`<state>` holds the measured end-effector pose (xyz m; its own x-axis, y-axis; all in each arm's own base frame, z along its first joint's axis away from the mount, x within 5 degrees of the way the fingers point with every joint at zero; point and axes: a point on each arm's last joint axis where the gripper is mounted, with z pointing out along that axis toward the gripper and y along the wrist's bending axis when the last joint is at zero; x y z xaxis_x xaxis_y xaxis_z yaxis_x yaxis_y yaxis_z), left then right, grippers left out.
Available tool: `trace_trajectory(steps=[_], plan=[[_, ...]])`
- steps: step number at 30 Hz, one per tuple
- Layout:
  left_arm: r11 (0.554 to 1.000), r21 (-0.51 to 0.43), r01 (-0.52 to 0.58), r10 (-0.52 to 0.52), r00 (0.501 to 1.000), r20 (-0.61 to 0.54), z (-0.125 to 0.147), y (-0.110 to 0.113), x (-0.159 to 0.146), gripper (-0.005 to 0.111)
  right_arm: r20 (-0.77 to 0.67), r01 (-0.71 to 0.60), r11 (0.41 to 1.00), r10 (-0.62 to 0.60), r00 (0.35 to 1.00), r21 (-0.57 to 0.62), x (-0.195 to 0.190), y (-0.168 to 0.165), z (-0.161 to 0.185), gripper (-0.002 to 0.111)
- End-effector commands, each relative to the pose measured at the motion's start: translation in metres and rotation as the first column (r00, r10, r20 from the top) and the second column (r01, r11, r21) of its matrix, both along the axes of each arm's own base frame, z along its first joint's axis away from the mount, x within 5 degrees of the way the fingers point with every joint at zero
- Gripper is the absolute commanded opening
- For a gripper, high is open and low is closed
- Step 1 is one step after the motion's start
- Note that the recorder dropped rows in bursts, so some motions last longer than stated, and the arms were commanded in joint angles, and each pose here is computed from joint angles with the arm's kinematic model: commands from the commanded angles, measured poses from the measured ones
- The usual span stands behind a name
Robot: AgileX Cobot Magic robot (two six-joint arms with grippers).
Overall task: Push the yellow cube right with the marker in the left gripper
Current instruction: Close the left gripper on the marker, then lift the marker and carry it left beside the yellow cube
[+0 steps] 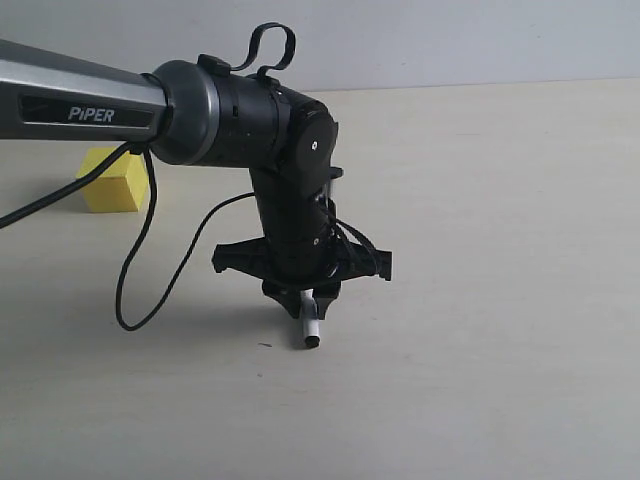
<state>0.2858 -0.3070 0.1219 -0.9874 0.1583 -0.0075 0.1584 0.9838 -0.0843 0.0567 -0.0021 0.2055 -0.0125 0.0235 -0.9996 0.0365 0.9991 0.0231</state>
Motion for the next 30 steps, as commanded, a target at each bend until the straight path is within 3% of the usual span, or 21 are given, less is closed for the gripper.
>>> trace_trajectory(steps=[1, 12, 18, 22, 24, 28, 30], plan=[[1.0, -0.003, 0.002, -0.002, 1.0, 0.011, 0.002, -0.002, 0.0, 0.022, 0.013, 0.006, 1.0, -0.006, 1.0, 0.0, 0.0, 0.0, 0.0, 0.0], [1.0, -0.001, 0.007, -0.007, 1.0, 0.011, 0.002, -0.002, 0.0, 0.023, 0.013, 0.006, 1.0, -0.006, 1.0, -0.002, 0.0, 0.0, 0.0, 0.0], [1.0, 0.025, 0.007, -0.007, 1.0, -0.014, -0.013, -0.001, 0.0, 0.032, 0.013, 0.006, 1.0, -0.006, 1.0, 0.0, 0.0, 0.0, 0.0, 0.0], [1.0, 0.024, 0.006, -0.006, 1.0, -0.012, -0.02, -0.002, 0.001, 0.032, 0.013, 0.006, 1.0, -0.006, 1.0, -0.002, 0.0, 0.0, 0.0, 0.0], [1.0, 0.019, 0.008, -0.008, 1.0, -0.006, -0.017, -0.003, 0.001, 0.028, 0.013, 0.006, 1.0, -0.006, 1.0, -0.002, 0.0, 0.0, 0.0, 0.0], [0.998, -0.005, 0.062, -0.062, 0.998, 0.029, -0.002, -0.004, 0.003, 0.004, 0.013, 0.006, 1.0, -0.006, 1.0, 0.0, 0.0, 0.0, 0.0, 0.0], [0.996, -0.022, 0.084, -0.083, 0.995, 0.054, 0.01, -0.004, 0.006, 0.0, 0.013, 0.006, 1.0, -0.006, 1.0, 0.0, 0.0, 0.0, 0.0, 0.0]])
